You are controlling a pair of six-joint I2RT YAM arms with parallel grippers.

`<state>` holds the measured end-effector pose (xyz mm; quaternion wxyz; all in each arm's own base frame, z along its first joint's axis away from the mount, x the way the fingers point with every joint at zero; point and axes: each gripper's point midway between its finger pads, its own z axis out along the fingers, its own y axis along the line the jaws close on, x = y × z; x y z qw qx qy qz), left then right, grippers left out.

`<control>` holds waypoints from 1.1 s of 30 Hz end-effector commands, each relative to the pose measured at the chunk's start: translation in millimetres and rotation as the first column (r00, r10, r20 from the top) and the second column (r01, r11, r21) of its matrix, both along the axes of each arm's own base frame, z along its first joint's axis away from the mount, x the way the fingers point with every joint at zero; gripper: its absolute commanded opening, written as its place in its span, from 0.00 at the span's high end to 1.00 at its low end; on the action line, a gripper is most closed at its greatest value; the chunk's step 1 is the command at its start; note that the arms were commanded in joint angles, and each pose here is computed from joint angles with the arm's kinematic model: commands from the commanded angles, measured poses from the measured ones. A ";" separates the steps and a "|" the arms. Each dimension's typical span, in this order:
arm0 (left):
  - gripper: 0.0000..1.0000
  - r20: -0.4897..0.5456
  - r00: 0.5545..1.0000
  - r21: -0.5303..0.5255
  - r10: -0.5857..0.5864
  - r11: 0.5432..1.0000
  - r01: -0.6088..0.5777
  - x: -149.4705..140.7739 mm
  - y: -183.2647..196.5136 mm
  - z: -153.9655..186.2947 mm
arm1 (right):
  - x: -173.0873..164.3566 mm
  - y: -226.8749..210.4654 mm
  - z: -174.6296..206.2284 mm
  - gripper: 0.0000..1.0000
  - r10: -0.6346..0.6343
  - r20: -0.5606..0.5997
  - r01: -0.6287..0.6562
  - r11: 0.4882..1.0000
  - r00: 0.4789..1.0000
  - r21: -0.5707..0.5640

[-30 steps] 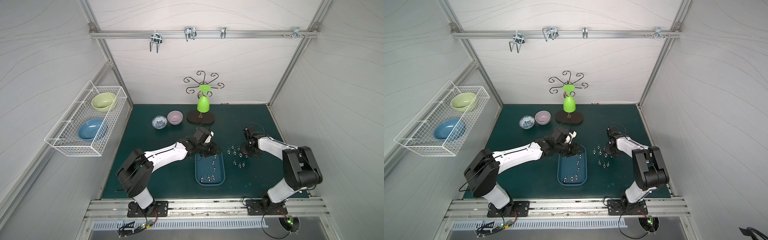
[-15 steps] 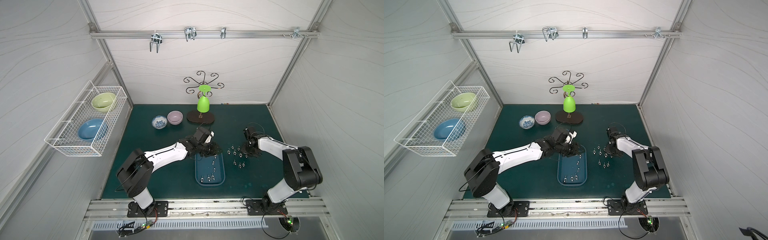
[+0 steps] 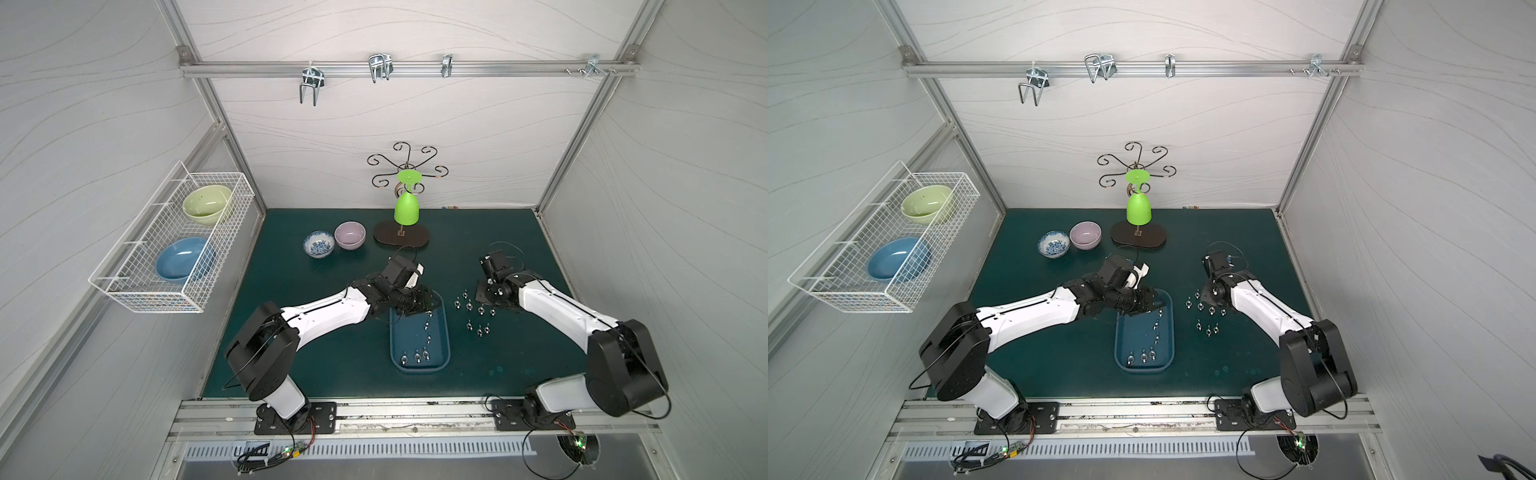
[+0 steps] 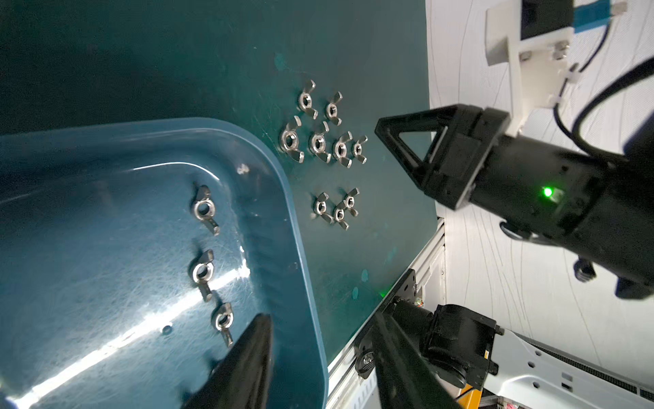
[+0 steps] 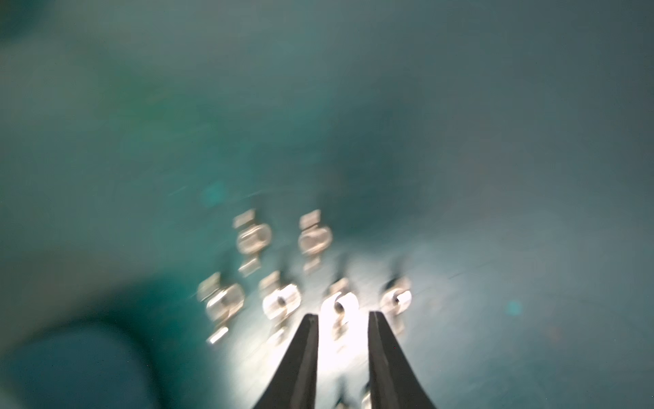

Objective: Take out the wing nut from the storage box
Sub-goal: Pick up the wing nut from the storage box.

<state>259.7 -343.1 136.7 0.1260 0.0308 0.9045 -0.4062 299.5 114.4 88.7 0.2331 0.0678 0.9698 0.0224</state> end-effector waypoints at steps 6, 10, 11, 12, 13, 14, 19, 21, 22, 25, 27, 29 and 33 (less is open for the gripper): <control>0.49 0.010 0.946 0.028 0.324 0.946 -0.324 28.2 103.4 -9.9 | -51.0 111.9 27.1 0.72 0.254 0.049 -0.253 0.967 0.966 -0.039; 0.48 0.011 0.920 0.045 0.391 0.919 -0.392 22.9 132.0 -17.1 | -62.7 146.3 12.3 0.72 0.292 0.021 -0.292 0.956 0.956 -0.036; 0.48 0.012 0.918 0.047 0.396 0.917 -0.396 20.8 135.0 -18.0 | -63.1 151.3 8.3 0.72 0.289 0.016 -0.288 0.957 0.957 -0.029; 0.48 0.013 0.917 0.049 0.398 0.916 -0.398 19.4 136.6 -18.5 | -63.5 153.8 4.0 0.72 0.282 0.009 -0.281 0.959 0.959 -0.024; 0.48 0.014 0.918 0.050 0.396 0.917 -0.396 17.9 137.4 -18.7 | -63.4 156.6 0.5 0.72 0.270 0.004 -0.270 0.963 0.963 -0.013; 0.48 0.015 0.919 0.051 0.393 0.918 -0.393 16.5 137.9 -19.3 | -63.5 157.9 -3.6 0.72 0.258 -0.001 -0.258 0.966 0.966 -0.007; 0.48 0.010 0.922 0.052 0.386 0.921 -0.386 14.2 138.2 -23.5 | -63.3 158.8 -18.6 0.70 0.203 -0.024 -0.203 0.979 0.979 -0.012; 0.48 0.008 0.924 0.049 0.382 0.923 -0.382 14.1 137.2 -25.0 | -63.7 158.9 -25.4 0.69 0.186 -0.034 -0.186 0.982 0.982 -0.015; 0.48 0.006 0.926 0.048 0.378 0.925 -0.378 14.1 136.3 -25.4 | -64.5 158.8 -29.5 0.68 0.176 -0.046 -0.177 0.984 0.983 -0.017; 0.48 0.004 0.930 0.047 0.368 0.929 -0.368 14.6 134.7 -26.7 | -66.1 158.0 -36.9 0.68 0.161 -0.066 -0.163 0.986 0.985 -0.025; 0.48 0.005 0.931 0.047 0.365 0.930 -0.365 14.9 134.5 -27.3 | -66.5 157.8 -39.4 0.68 0.156 -0.070 -0.159 0.987 0.985 -0.029; 0.48 0.005 0.931 0.048 0.364 0.930 -0.364 15.1 134.9 -28.0 | -67.4 156.8 -41.7 0.68 0.147 -0.078 -0.150 0.988 0.986 -0.032; 0.48 0.003 0.932 0.046 0.364 0.931 -0.363 16.1 135.4 -29.7 | -69.1 159.3 -49.9 0.68 0.148 -0.096 -0.152 0.988 0.984 -0.028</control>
